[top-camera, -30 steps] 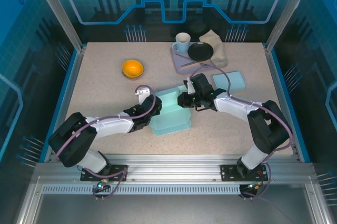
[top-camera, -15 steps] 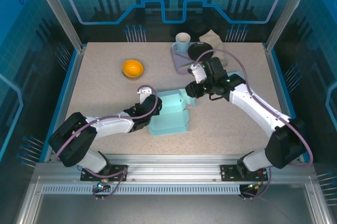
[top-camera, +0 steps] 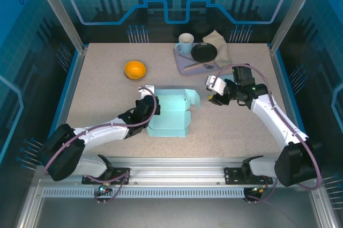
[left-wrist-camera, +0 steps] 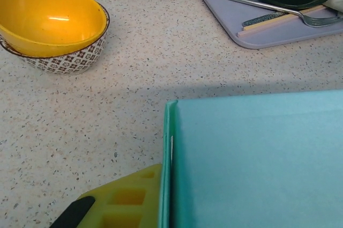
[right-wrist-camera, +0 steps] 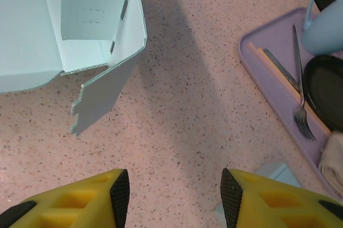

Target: Fold the paper box

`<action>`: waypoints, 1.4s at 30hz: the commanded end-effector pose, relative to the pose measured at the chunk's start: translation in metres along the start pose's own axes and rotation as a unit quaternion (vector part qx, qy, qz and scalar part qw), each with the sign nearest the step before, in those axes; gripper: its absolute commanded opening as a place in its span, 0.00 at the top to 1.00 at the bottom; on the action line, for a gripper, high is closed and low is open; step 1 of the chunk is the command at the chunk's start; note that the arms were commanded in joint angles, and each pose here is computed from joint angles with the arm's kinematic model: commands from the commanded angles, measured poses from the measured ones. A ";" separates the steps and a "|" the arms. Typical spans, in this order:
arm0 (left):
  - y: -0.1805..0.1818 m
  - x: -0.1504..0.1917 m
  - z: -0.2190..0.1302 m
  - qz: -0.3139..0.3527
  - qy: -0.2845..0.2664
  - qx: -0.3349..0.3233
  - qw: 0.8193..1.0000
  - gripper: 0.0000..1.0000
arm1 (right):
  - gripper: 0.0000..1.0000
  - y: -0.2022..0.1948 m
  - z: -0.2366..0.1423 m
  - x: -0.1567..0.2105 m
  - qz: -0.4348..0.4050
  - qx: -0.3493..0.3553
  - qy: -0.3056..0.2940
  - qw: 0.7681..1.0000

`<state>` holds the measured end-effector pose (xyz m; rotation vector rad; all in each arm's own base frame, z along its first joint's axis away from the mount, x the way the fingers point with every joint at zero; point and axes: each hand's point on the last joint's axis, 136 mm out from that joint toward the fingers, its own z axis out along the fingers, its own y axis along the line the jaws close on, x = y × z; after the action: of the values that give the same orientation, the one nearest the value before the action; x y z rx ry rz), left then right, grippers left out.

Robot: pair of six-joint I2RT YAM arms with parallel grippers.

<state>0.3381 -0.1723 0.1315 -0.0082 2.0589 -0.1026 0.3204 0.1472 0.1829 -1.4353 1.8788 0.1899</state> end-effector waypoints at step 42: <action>-0.009 -0.008 -0.001 -0.046 -0.010 0.026 0.999 0.86 | 0.60 0.034 0.080 -0.039 0.015 -0.049 -0.030 0.998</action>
<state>0.3347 -0.1707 0.1262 -0.0207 2.0647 -0.1428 0.3219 0.2153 0.1243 -1.4939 1.9078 0.3277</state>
